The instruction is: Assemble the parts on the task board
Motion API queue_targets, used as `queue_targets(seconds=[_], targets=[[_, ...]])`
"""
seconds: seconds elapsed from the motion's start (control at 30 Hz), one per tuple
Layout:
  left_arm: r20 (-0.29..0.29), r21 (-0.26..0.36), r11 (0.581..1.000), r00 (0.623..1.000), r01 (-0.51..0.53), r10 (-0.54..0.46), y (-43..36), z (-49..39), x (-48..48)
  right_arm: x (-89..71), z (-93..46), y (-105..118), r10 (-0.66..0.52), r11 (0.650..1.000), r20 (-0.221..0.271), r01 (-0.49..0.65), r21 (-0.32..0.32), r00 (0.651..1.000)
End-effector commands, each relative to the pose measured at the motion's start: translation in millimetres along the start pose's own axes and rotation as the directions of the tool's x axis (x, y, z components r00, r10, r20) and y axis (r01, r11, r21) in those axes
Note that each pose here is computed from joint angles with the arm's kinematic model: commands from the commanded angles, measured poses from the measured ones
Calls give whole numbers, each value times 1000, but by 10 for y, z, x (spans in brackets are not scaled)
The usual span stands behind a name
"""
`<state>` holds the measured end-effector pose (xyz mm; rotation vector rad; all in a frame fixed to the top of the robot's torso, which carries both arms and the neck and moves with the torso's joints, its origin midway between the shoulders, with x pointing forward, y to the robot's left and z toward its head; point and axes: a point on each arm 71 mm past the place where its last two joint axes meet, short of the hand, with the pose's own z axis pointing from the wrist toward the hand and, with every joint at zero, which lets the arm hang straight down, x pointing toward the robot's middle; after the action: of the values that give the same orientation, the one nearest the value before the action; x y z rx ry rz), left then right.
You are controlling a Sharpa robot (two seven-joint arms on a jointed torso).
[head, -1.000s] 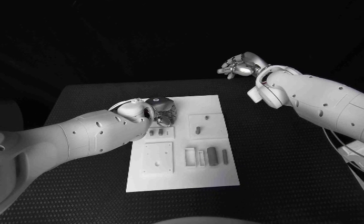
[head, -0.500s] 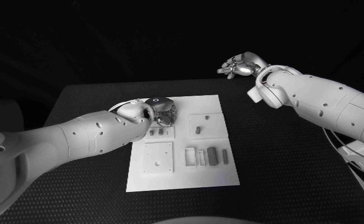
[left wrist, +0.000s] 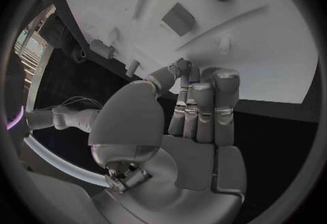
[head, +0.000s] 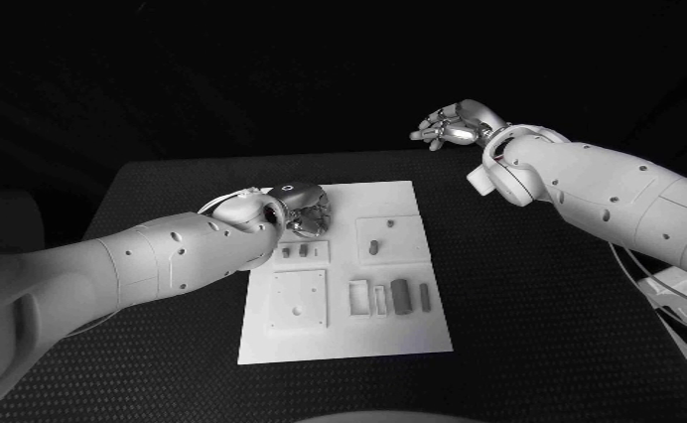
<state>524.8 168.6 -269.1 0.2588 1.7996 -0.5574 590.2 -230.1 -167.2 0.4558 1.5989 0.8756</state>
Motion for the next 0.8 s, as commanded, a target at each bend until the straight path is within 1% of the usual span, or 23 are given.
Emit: queue_targets(seconds=[0.03,0.17,0.27,0.37,0.43,0.53,0.63,0.8], targets=[[20,-5,997,997,76,-76,-8,-4,-76,2,-3,4,2,1000,-9,-2,-9,1000],[30,-9,994,993,113,-113,7,-44,-157,-6,-7,-3,1,1000,-8,-1,-8,1000],[22,-17,989,989,146,-146,36,-92,-194,-9,-7,-6,1,1000,-7,-1,-7,1000],[19,-23,988,988,151,-151,85,-161,-244,-13,-10,-9,1,1000,-7,-1,-6,1000],[18,-36,986,987,162,-161,143,-215,-273,-17,-11,-13,1,1000,-6,-1,-5,1000],[10,-50,985,986,166,-166,210,-271,-282,-19,-12,-15,0,1000,-6,-1,-5,1000],[-1,-65,984,986,164,-165,264,-302,-278,-21,-13,-18,0,1000,-6,0,-4,1000],[-11,-74,983,986,167,-168,297,-331,-270,-24,-14,-20,0,1000,-6,0,-4,1000]])
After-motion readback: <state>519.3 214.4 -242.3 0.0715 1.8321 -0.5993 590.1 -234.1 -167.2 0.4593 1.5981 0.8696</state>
